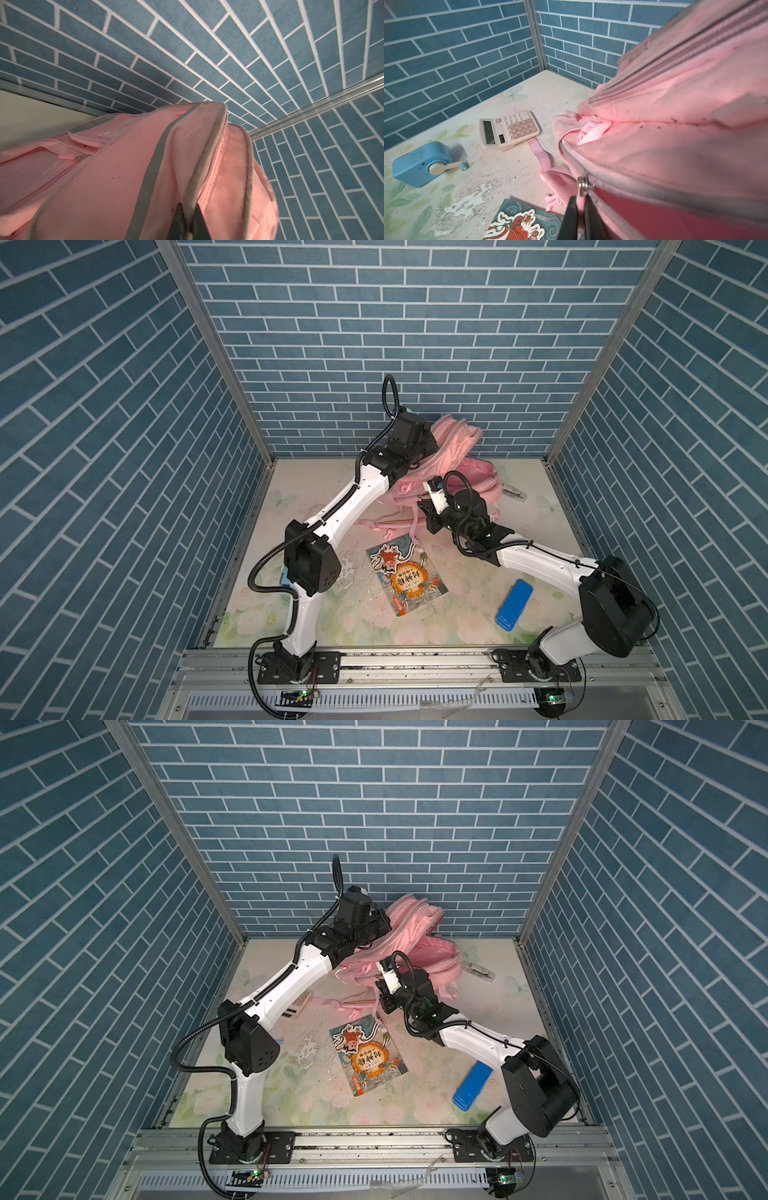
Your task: Pack the student bag
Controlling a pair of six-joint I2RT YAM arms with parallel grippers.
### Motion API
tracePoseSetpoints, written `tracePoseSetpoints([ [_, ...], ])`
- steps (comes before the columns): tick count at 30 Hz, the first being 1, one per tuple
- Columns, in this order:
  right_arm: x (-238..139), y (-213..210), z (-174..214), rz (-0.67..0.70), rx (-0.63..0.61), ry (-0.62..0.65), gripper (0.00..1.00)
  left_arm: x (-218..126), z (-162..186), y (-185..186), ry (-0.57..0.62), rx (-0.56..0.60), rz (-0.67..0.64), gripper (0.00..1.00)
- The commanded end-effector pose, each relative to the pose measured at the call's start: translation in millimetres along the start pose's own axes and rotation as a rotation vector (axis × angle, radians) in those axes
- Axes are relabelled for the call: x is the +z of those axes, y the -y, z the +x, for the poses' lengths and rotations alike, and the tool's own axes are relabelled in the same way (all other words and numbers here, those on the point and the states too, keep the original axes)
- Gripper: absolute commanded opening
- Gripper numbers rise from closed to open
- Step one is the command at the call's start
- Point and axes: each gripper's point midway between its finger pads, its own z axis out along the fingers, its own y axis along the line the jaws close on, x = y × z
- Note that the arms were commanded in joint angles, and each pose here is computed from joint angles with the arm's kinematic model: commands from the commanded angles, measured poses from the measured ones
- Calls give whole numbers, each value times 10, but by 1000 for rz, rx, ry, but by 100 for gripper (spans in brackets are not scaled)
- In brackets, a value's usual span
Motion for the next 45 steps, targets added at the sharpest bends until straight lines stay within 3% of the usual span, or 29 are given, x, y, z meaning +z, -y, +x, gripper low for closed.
tracePoseSetpoints([
  [1,42,-173,-155,-58,-36,105,0,-704,-827,1088,243,-98,339,0],
  [16,296,-461,-101,-201,-40,140,0,-633,-717,1227,216,-144,404,0],
  [25,362,-395,-110,-167,4,131,1,-637,-641,1180,187,-28,371,0],
  [29,264,-331,-210,-132,60,144,22,-530,-558,1022,111,94,361,0],
  [33,121,-384,-312,-159,78,148,33,-401,-389,931,-2,256,422,0],
  [36,-104,-426,-429,-180,103,185,65,-340,-267,850,-67,379,425,0],
  [37,-182,-421,-462,-178,111,194,69,-319,-248,818,-78,406,423,0],
  [45,-624,-218,-598,-82,116,191,70,-89,46,581,-174,626,432,0],
])
